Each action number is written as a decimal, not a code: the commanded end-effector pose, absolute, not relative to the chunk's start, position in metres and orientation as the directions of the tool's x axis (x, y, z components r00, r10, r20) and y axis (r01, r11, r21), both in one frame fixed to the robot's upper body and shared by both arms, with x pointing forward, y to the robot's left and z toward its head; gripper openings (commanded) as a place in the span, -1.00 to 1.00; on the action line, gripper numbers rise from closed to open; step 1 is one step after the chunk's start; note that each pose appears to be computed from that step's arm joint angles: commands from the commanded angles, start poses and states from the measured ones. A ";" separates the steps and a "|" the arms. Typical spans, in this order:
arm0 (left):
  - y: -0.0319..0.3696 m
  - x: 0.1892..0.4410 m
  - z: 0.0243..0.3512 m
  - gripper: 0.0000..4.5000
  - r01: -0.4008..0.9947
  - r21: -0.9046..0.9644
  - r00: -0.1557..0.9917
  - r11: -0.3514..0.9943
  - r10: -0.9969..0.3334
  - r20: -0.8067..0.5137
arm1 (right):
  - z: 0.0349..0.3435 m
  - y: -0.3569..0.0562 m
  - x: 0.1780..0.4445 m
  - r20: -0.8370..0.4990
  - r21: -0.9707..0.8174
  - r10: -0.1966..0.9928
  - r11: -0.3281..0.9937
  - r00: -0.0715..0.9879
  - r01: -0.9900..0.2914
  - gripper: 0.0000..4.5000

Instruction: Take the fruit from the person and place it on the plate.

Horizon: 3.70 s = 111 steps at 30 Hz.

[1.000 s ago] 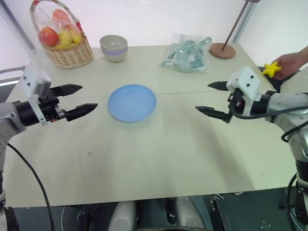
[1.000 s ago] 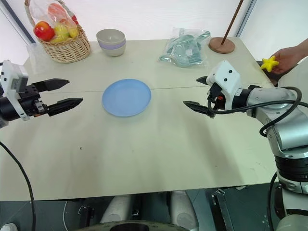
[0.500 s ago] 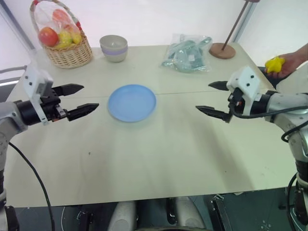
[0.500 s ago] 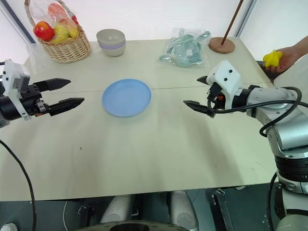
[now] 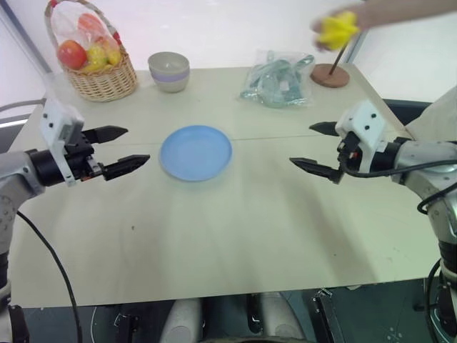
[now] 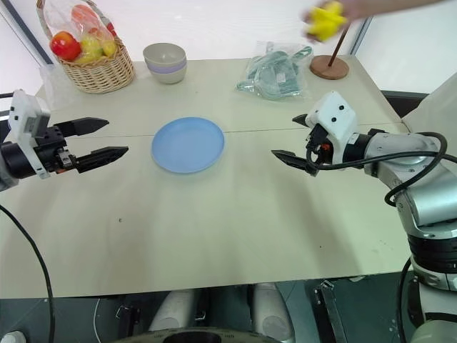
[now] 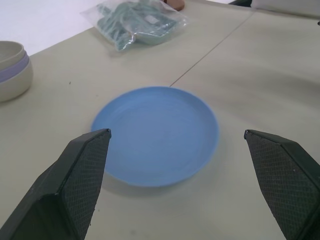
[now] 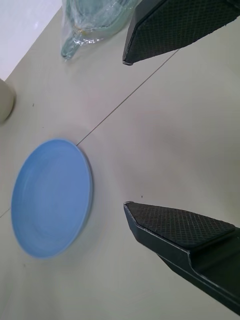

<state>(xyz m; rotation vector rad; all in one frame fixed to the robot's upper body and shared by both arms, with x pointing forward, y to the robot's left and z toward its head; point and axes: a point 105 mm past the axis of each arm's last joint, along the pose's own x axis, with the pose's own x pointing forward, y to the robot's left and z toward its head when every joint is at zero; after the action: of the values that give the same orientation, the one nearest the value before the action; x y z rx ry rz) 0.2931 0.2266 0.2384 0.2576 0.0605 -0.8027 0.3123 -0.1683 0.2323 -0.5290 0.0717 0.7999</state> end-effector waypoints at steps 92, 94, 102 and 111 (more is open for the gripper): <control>0.224 0.286 0.250 1.00 0.729 0.235 0.681 0.642 -0.715 -0.159 | 0.250 -0.032 0.320 0.051 -0.160 0.837 0.546 0.546 -0.822 -0.22; 0.224 0.280 0.244 1.00 0.752 0.217 0.659 0.623 -0.725 -0.201 | 0.233 -0.016 0.327 0.024 -0.141 0.856 0.514 0.516 -0.846 -0.22; 0.235 0.267 0.231 1.00 0.763 0.207 0.644 0.613 -0.692 -0.325 | 0.207 0.024 0.354 0.019 -0.125 0.879 0.475 0.476 -0.871 -0.22; 0.247 0.266 0.219 1.00 0.743 0.250 0.663 0.621 -0.631 -0.404 | 0.196 0.048 0.375 0.049 -0.112 0.865 0.501 0.499 -0.858 -0.22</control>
<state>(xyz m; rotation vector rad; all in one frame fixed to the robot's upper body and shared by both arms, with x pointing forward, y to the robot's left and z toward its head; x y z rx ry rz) 0.2669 0.2460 0.2084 0.3643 0.3223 -0.8143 0.3732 0.0454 0.1792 -0.0657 -0.0311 1.0445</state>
